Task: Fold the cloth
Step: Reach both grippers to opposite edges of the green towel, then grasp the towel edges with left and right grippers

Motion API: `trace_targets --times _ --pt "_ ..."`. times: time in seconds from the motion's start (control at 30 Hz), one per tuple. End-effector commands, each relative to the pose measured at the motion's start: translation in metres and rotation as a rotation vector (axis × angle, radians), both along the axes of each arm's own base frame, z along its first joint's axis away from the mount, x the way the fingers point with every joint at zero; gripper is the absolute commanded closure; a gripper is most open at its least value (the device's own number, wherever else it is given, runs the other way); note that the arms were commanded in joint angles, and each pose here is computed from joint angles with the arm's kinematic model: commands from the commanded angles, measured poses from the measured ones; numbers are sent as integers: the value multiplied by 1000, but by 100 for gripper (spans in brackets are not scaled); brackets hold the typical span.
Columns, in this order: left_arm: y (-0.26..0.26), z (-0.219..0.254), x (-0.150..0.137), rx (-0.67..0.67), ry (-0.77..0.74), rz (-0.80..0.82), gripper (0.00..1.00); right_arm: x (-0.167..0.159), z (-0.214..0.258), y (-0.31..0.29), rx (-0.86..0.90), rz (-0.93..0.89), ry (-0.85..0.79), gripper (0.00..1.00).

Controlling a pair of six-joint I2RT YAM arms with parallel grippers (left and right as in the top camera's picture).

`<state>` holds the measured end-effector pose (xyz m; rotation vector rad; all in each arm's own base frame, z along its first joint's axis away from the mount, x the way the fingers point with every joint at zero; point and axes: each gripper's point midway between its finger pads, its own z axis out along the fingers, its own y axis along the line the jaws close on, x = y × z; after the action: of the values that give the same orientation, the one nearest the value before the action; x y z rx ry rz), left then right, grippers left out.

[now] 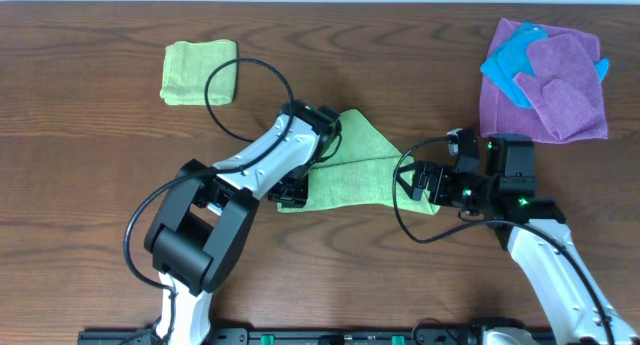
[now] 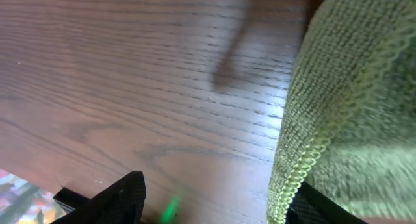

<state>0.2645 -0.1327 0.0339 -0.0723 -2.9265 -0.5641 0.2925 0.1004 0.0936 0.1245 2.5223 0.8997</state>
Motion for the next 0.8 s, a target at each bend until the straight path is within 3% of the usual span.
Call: trace_targets --times 0.0,0.37,0.77 --pt "3 4 6 15 -31 0 32 -5 -4 0 -4 10 26 1" --pt "-22 -6 27 -97 -127 49 30 -17 -25 8 -3 63 113 4" --pt "-26 -11 33 -116 -157 48 35 -2 -58 16 9 106 128 8"
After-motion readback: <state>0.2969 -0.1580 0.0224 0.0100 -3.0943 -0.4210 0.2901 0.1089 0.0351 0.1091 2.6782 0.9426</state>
